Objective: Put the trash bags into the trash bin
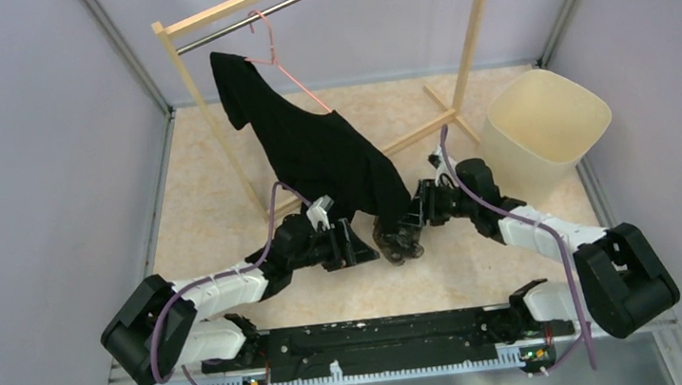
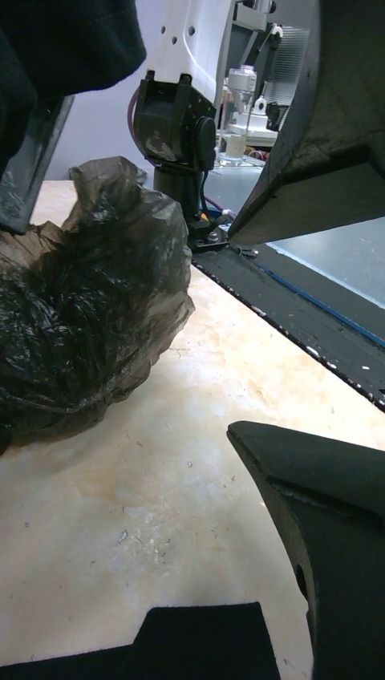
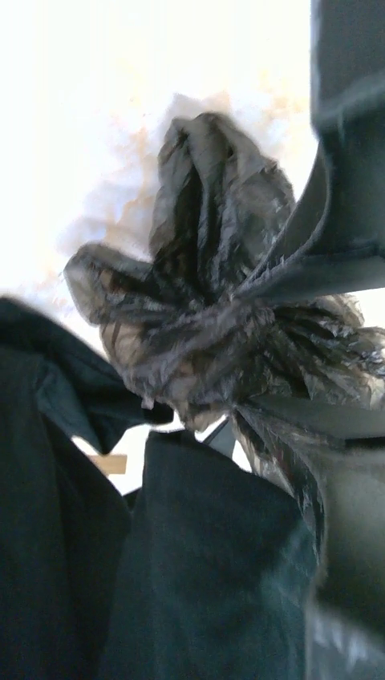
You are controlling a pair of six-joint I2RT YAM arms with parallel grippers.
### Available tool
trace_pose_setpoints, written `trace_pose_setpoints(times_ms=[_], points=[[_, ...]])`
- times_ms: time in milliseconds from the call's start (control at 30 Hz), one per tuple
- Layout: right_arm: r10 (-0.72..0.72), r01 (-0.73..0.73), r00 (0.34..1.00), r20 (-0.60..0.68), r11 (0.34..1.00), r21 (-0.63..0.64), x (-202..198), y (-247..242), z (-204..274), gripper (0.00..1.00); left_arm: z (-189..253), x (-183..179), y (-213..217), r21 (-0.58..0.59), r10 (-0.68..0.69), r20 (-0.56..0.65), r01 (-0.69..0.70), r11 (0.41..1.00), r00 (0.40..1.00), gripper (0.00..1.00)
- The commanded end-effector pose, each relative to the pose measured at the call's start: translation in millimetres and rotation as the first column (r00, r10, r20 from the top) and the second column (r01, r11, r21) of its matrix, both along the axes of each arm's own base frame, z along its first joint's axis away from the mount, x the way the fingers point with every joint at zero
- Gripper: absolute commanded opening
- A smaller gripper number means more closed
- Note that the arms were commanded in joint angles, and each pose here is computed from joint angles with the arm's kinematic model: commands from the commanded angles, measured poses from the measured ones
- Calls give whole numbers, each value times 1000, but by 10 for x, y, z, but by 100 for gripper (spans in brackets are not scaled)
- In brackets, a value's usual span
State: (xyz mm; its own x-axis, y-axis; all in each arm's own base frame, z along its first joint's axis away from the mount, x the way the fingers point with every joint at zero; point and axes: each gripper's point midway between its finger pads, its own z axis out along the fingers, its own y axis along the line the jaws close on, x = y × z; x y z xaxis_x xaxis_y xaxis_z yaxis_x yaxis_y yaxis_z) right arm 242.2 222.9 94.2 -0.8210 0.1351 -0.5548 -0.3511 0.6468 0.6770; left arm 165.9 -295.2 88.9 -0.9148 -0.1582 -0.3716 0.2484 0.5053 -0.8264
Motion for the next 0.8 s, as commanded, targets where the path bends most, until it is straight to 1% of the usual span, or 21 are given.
trace_pose_setpoints(times_ms=[0, 100, 133, 300, 400, 433, 667, 767], points=[[64, -95, 981, 182, 981, 168, 152, 233, 476, 36, 183, 70, -74, -49, 0, 61, 3, 999, 998, 89], [110, -153, 974, 197, 964, 216, 31, 280, 505, 2, 183, 70, -69, -51, 5, 48, -2, 999, 999, 92], [123, -164, 975, 185, 961, 223, -25, 280, 471, 0, 184, 65, -68, -51, 4, 45, -2, 999, 999, 94], [206, -240, 968, 142, 928, 285, -436, 245, 399, 0, 314, 45, -93, -90, -17, 65, 22, 996, 998, 97], [235, -264, 964, 128, 911, 318, -649, 208, 483, 0, 433, 21, -96, -121, -30, 96, 42, 992, 995, 98], [241, -274, 961, 140, 906, 322, -704, 197, 548, 0, 477, 17, -95, -130, -34, 111, 49, 990, 993, 98], [230, -339, 908, 350, 894, 292, -938, 85, 1299, 0, 868, -11, -93, -188, -54, 245, 102, 977, 968, 98], [249, -393, 875, 414, 866, 309, -1038, 87, 1576, 0, 1040, -45, -86, -213, -64, 306, 133, 968, 950, 92]])
